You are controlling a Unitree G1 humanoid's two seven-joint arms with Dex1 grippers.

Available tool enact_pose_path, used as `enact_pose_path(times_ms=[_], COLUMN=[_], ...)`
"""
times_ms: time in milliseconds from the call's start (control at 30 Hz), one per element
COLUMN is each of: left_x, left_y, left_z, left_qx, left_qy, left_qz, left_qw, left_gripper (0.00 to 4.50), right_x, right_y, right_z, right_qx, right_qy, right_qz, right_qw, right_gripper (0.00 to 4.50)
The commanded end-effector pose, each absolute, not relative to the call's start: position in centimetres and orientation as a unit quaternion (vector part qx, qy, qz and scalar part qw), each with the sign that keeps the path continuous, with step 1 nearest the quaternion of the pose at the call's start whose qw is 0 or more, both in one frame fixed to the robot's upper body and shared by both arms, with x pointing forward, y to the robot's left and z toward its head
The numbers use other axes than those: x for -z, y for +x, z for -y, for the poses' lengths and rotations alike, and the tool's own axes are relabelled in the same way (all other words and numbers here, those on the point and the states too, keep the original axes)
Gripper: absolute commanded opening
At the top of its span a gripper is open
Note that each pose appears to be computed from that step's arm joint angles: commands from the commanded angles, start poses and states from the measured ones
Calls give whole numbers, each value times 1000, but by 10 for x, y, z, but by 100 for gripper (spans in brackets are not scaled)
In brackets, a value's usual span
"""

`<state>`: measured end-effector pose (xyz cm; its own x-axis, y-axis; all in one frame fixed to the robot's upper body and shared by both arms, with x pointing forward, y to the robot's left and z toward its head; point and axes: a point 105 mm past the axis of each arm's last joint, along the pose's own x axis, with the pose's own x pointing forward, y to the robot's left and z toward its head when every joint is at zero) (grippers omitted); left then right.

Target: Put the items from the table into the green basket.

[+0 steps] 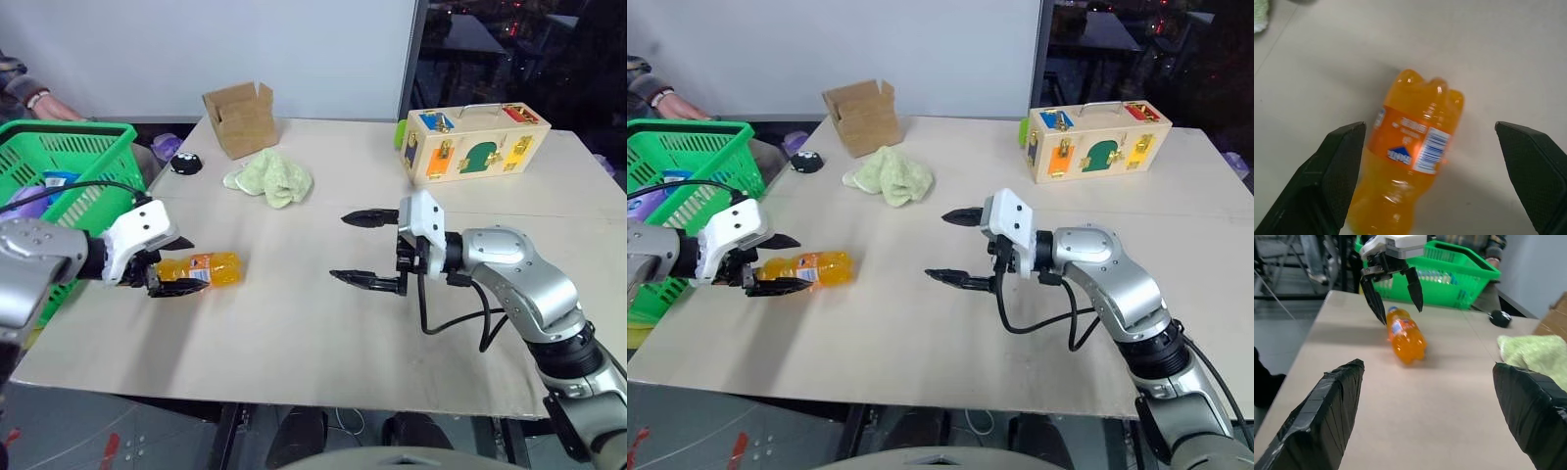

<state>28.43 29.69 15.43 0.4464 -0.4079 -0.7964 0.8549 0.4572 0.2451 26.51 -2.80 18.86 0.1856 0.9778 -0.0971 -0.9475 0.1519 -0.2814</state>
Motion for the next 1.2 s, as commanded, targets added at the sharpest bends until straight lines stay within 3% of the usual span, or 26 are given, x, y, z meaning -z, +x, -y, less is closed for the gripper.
enact_pose_path(times_ms=[33,233,367,433,533,600,667,767,867,1000,1200], left_x=[-140,-98,-88,-92,-119,-159,-199,-241,-276,-309,-329], left_y=[285,287,285,286,297,308,322,338,337,311,282], left_z=[-311,-318,-325,-322,-303,-289,-304,-360,-415,-479,-513], left_qx=[382,364,350,349,360,356,293,139,-10,-187,-286], left_qy=[370,381,369,351,273,163,96,57,33,32,80], left_qz=[-400,-471,-482,-462,-373,-287,-211,-112,-26,54,100], left_qw=[747,708,714,736,810,874,927,982,999,980,949], left_gripper=[439,439,332,323,323,323,323,323,323,323,323], right_x=[-200,-201,-201,-200,-201,-202,-205,-218,-231,-241,-256], right_y=[260,259,260,261,263,265,267,269,267,269,274], right_z=[28,26,27,26,25,24,22,14,2,-16,-42], right_qx=[-624,-615,-612,-611,-610,-610,-610,-614,-627,-634,-643], right_qy=[-146,-145,-149,-150,-150,-149,-148,-127,-103,-89,-73], right_qz=[81,84,84,84,87,90,98,126,157,179,202], right_qw=[763,770,772,773,773,773,772,769,756,747,735], right_gripper=[450,450,450,450,450,450,450,450,450,450,450])
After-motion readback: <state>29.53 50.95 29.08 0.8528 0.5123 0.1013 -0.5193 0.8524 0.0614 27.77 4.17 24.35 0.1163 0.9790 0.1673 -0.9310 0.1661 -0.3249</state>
